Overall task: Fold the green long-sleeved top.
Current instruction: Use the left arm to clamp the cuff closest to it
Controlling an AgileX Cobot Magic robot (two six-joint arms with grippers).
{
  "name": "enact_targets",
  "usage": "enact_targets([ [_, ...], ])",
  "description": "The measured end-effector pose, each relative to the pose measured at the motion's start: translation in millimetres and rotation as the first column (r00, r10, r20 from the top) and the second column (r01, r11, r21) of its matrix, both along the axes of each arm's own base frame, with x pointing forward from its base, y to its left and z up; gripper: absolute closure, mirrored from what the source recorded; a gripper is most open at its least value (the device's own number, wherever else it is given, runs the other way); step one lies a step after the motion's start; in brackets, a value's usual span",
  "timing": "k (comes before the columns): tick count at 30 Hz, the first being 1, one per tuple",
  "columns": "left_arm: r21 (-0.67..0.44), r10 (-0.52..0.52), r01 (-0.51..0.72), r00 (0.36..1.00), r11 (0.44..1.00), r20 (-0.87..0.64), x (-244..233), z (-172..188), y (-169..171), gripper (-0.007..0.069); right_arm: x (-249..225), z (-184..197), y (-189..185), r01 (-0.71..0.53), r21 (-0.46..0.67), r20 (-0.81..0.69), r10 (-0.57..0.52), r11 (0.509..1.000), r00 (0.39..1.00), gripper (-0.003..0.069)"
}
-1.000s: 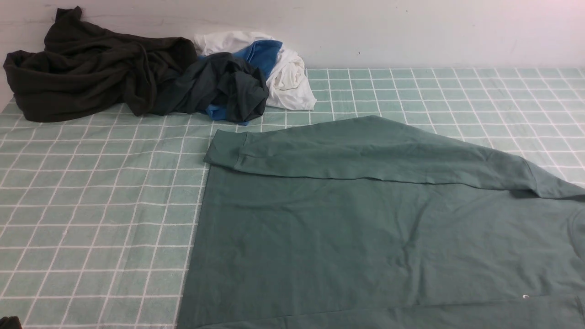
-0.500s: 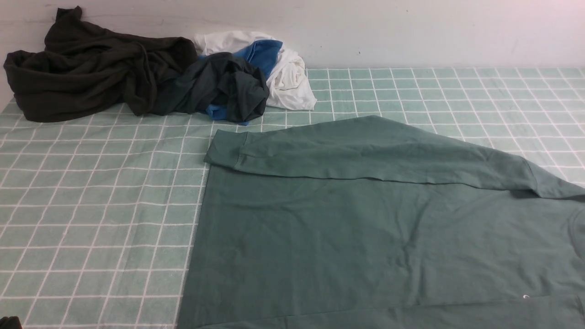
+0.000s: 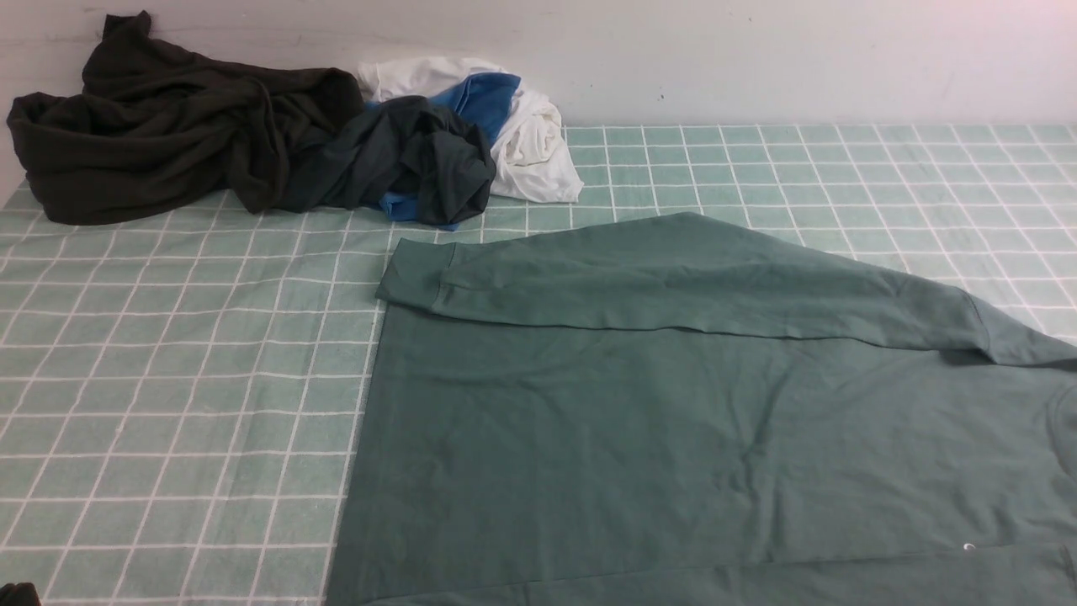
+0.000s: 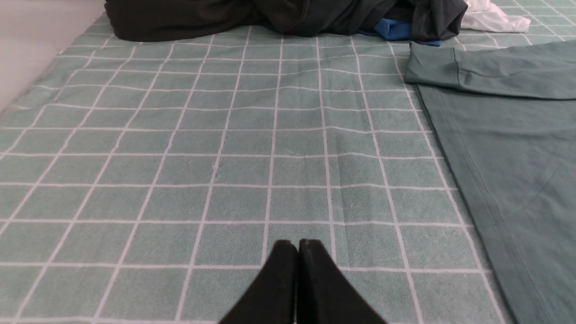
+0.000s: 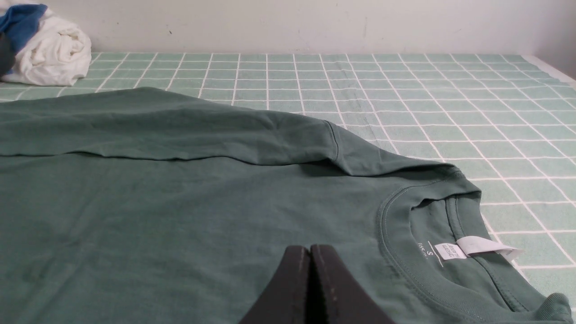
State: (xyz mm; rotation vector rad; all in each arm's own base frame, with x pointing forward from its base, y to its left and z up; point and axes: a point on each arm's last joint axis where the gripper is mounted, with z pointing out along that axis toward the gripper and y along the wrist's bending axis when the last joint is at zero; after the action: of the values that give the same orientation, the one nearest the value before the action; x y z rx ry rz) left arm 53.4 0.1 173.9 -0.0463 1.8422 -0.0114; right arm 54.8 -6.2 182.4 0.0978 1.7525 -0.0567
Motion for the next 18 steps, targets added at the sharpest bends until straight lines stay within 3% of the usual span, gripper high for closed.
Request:
enact_targets([
  [18,0.0,0.0,0.0,1.0,1.0,0.0,0.0,0.0,0.0,0.0628,0.1,-0.2,1.4,-0.005,0.062,0.003,0.004,0.998,1.0,0.0673],
])
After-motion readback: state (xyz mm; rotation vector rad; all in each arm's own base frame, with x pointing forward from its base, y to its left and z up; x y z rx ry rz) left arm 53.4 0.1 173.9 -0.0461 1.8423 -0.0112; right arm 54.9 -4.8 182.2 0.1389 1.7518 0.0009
